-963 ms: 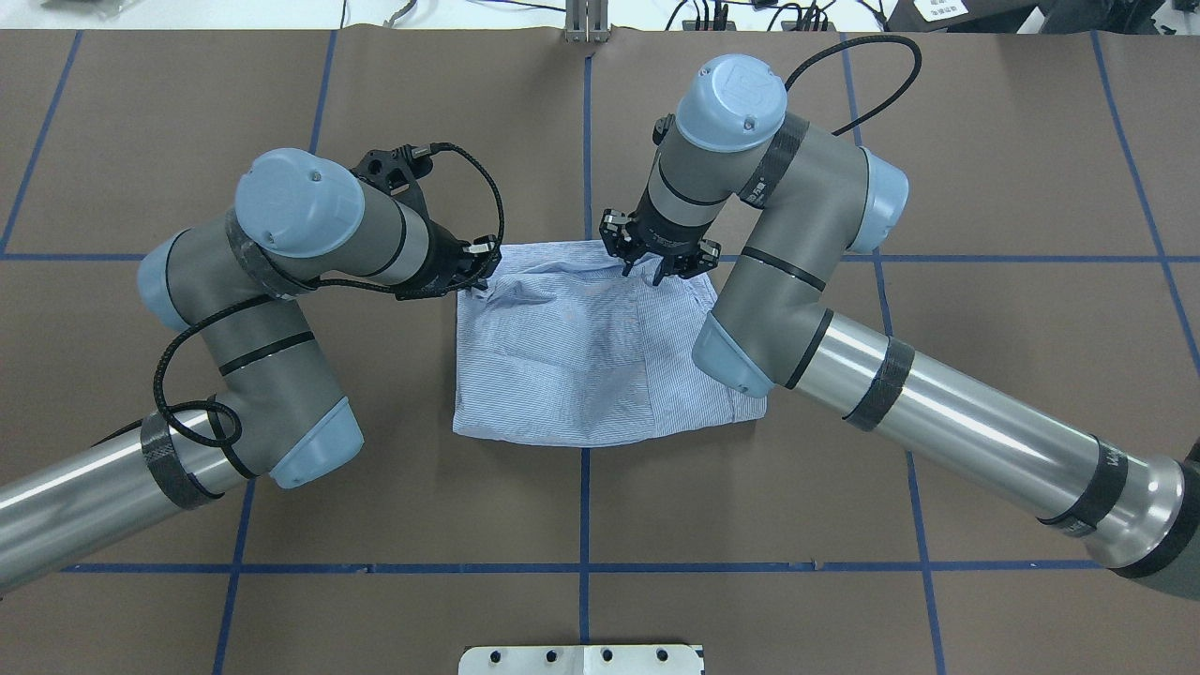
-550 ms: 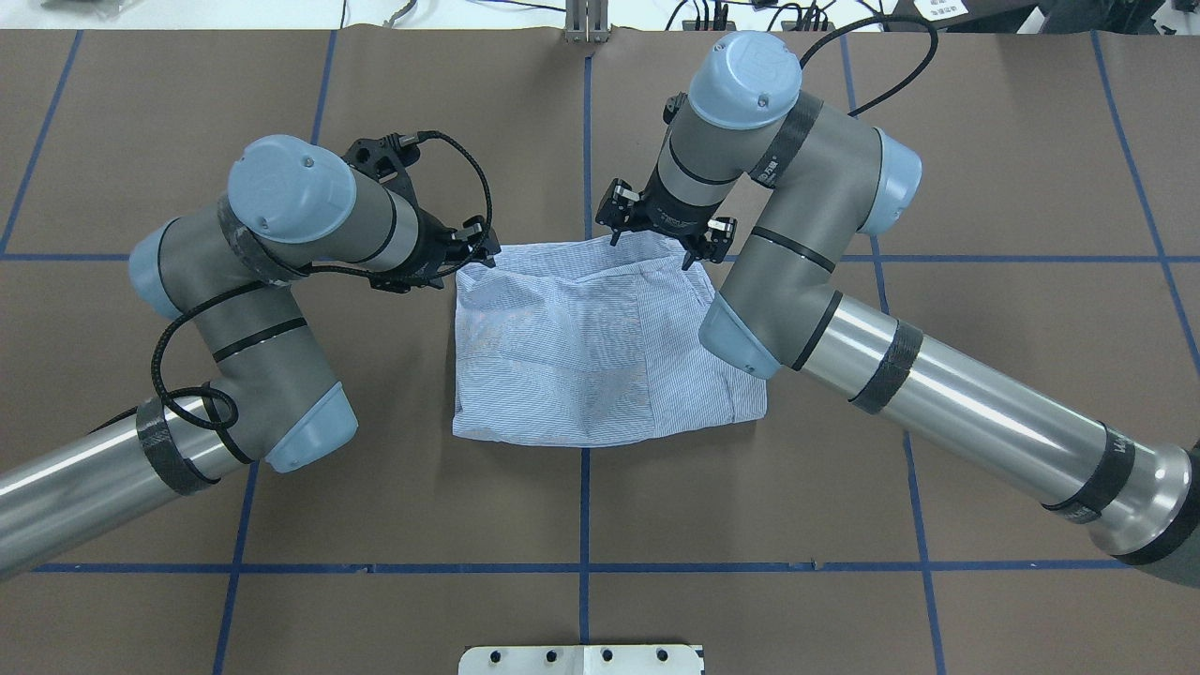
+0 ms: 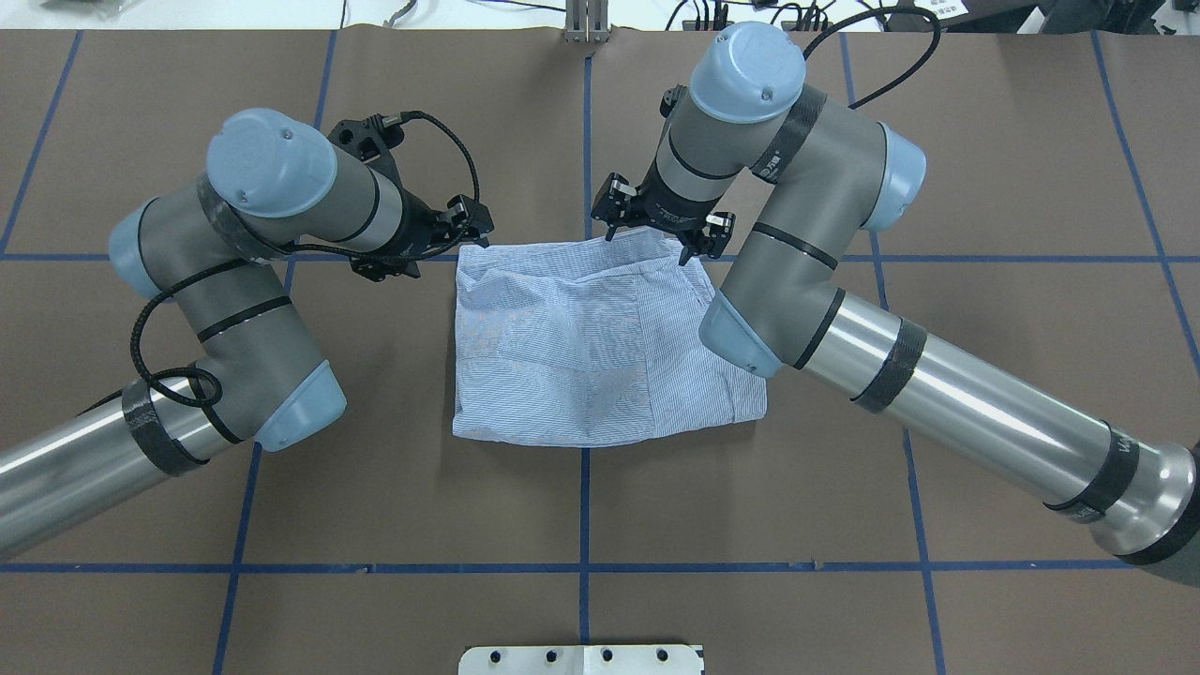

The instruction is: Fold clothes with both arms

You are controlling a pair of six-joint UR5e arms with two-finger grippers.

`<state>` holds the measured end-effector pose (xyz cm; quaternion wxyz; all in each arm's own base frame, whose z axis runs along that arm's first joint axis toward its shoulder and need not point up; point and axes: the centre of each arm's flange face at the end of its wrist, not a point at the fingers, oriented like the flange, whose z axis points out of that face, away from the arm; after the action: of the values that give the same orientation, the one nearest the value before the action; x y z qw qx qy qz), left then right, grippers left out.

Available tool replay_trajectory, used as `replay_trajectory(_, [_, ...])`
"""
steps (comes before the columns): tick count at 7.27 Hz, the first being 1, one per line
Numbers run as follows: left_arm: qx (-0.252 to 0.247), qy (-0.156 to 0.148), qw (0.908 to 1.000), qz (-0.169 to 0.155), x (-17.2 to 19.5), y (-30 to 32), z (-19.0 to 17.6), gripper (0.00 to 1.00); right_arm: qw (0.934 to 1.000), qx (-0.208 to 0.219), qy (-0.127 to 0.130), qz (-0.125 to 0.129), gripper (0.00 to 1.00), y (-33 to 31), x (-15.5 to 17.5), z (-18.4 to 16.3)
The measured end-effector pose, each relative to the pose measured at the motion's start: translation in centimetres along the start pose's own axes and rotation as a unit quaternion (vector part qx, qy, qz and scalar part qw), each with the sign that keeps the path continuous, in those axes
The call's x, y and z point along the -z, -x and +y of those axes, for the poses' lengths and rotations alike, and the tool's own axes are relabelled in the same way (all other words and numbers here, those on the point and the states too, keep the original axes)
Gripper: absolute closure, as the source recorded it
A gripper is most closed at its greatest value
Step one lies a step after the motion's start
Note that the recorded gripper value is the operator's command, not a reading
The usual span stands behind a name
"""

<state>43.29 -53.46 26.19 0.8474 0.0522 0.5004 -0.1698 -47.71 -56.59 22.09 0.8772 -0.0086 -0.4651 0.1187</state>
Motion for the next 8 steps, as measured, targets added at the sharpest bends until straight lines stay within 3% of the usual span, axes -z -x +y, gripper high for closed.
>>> replay_trajectory(1, [-0.031,-0.008,0.9994,-0.012,2.1,0.9,-1.8,0.01,0.9997,0.021,-0.012,0.007,0.0,-3.0,1.3,-1.6])
replay_trajectory(3, [-0.098,-0.02,0.9945,-0.031,6.9,5.5,-6.0,0.01,0.9952,0.083,-0.023,0.045,0.0,-10.9,5.4,-5.8])
replay_trajectory(6, [-0.197,-0.021,0.9778,-0.067,16.0,21.6,-12.2,0.01,0.9839,0.162,0.002,0.075,0.0,-28.2,14.4,-12.1])
replay_trajectory(8, [-0.244,-0.014,0.9649,-0.096,21.3,34.0,-13.8,0.01,0.9753,0.201,0.019,0.09,0.0,-41.6,17.2,-12.3])
